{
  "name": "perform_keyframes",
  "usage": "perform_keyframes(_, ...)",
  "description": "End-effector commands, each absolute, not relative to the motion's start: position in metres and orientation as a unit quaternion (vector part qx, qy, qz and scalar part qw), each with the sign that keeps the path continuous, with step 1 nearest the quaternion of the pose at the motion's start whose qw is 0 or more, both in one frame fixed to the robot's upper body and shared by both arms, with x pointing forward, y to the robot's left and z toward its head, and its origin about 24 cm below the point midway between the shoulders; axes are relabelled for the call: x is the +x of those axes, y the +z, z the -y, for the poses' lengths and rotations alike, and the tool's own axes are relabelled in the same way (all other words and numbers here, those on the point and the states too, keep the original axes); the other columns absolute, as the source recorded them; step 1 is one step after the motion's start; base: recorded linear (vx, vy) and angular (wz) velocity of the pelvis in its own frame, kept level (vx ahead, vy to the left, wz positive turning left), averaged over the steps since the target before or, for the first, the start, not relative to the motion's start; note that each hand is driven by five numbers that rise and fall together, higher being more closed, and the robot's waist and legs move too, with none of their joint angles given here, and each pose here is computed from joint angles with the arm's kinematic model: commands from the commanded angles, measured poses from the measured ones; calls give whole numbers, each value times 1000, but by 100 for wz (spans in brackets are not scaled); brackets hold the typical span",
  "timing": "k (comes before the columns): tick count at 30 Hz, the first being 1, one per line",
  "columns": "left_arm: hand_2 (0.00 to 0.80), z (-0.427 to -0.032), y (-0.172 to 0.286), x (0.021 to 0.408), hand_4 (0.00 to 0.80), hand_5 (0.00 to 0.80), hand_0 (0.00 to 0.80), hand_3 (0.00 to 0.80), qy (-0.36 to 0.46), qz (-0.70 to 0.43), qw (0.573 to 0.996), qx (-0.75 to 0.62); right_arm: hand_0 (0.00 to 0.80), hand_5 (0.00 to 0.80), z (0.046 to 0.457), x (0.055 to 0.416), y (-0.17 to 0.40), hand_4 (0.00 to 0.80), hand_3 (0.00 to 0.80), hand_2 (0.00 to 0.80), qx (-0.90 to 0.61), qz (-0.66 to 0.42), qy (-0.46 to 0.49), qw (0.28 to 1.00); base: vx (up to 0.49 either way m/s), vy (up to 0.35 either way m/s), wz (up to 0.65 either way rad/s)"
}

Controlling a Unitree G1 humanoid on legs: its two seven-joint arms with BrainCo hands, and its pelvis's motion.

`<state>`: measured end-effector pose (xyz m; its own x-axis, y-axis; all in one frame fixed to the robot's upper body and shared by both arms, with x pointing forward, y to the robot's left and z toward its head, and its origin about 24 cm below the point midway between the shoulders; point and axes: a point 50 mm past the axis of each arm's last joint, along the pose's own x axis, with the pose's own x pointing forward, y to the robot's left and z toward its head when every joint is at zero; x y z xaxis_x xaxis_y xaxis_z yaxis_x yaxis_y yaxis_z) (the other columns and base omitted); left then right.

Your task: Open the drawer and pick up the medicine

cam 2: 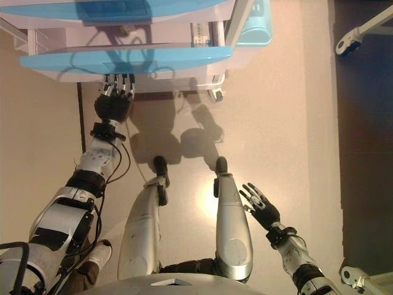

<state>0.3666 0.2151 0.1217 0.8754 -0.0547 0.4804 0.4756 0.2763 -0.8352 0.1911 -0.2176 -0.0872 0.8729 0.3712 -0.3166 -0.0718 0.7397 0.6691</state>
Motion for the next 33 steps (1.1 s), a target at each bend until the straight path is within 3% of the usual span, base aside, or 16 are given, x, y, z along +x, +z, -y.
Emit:
perform_keyframes(1, 800, -211, 176, 368, 800, 800, 800, 800, -283, 296, 729, -548, 0, 0, 176, 169, -99, 0, 0, 0, 371, -251, 181, 875, -8, -21, 4)
perform_keyframes(22, 800, -217, 53, 315, 800, 800, 800, 800, -230, 223, 741, -590, 0, 0, 170, 169, -97, 0, 0, 0, 376, -245, 179, 875, 3, -2, 0)
perform_keyframes(33, 800, -220, 6, 290, 800, 800, 800, 800, -152, 173, 746, -625, 0, 0, 169, 173, -96, 0, 0, 0, 373, -251, 183, 874, 7, 1, 0)
